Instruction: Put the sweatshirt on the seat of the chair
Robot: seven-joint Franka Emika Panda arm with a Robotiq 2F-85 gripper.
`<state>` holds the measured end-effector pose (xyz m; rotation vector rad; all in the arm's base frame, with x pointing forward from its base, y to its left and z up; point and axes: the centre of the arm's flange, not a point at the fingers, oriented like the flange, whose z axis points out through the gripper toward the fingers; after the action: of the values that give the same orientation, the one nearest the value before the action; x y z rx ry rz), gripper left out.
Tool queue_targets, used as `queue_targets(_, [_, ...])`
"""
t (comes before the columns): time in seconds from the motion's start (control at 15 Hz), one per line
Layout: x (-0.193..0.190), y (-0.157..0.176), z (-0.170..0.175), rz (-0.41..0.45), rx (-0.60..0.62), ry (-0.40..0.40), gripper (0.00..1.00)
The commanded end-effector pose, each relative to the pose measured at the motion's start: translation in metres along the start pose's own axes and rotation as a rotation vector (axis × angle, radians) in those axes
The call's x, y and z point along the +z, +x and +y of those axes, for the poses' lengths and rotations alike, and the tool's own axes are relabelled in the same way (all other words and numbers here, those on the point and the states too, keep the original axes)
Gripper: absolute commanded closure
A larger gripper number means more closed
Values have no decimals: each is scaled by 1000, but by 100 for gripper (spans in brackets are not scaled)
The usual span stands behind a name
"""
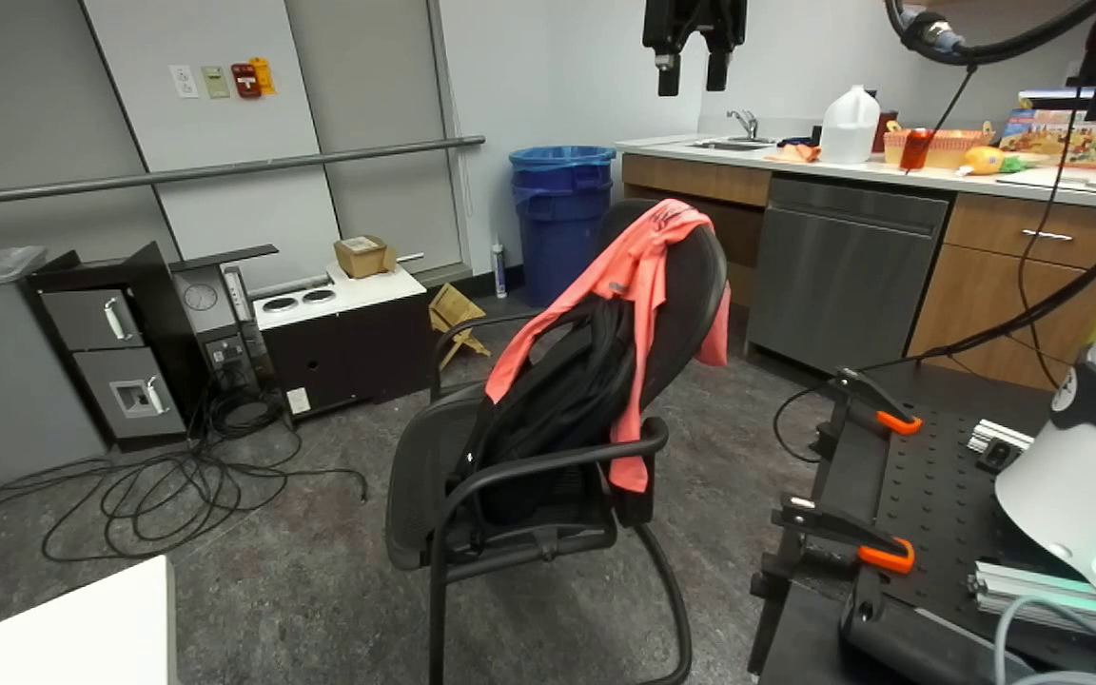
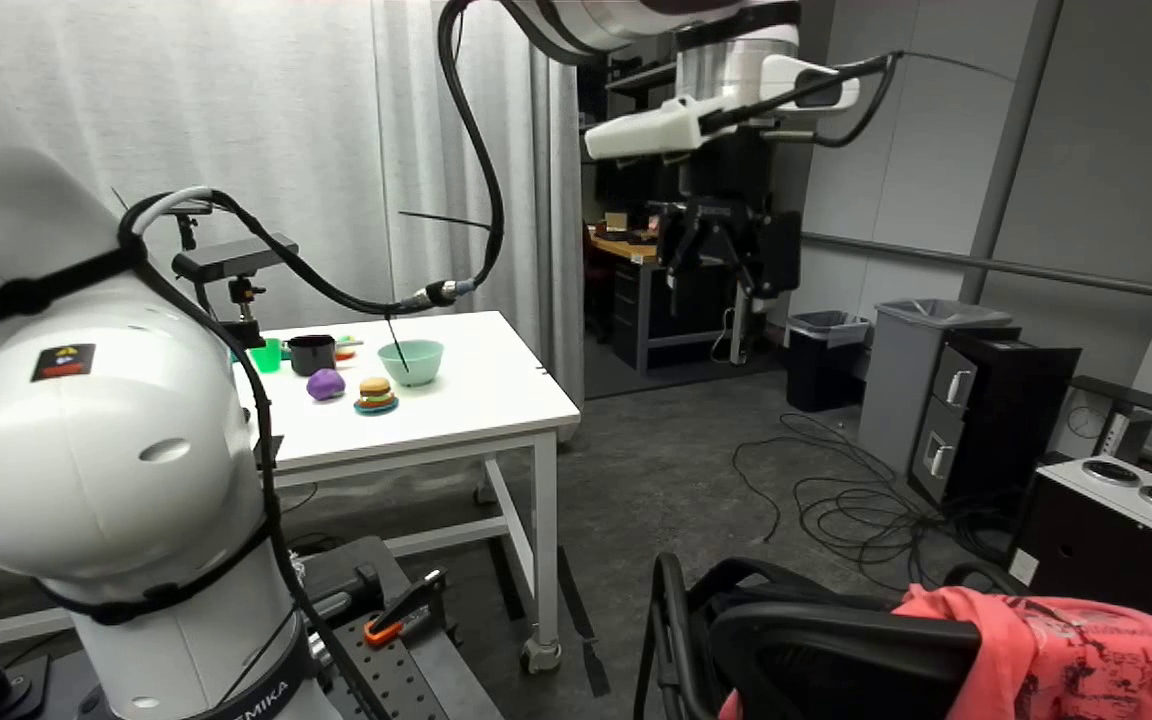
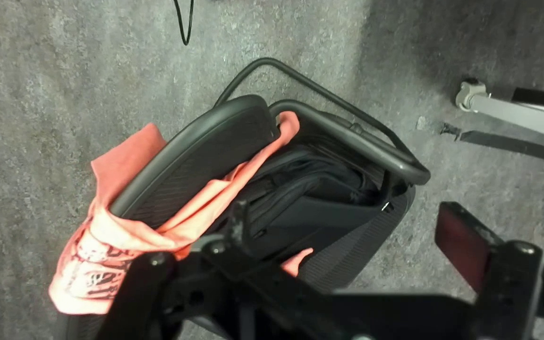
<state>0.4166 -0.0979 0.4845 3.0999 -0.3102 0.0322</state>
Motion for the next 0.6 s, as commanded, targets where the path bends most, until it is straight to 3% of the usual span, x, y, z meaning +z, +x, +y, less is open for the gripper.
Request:
queue_targets(0.0, [23, 25, 33, 68, 89, 16, 0])
queue_targets(0.47, [55, 47, 59, 139, 227, -56, 0])
queue_targets(0.53, [50, 42, 56, 119, 190, -33, 0])
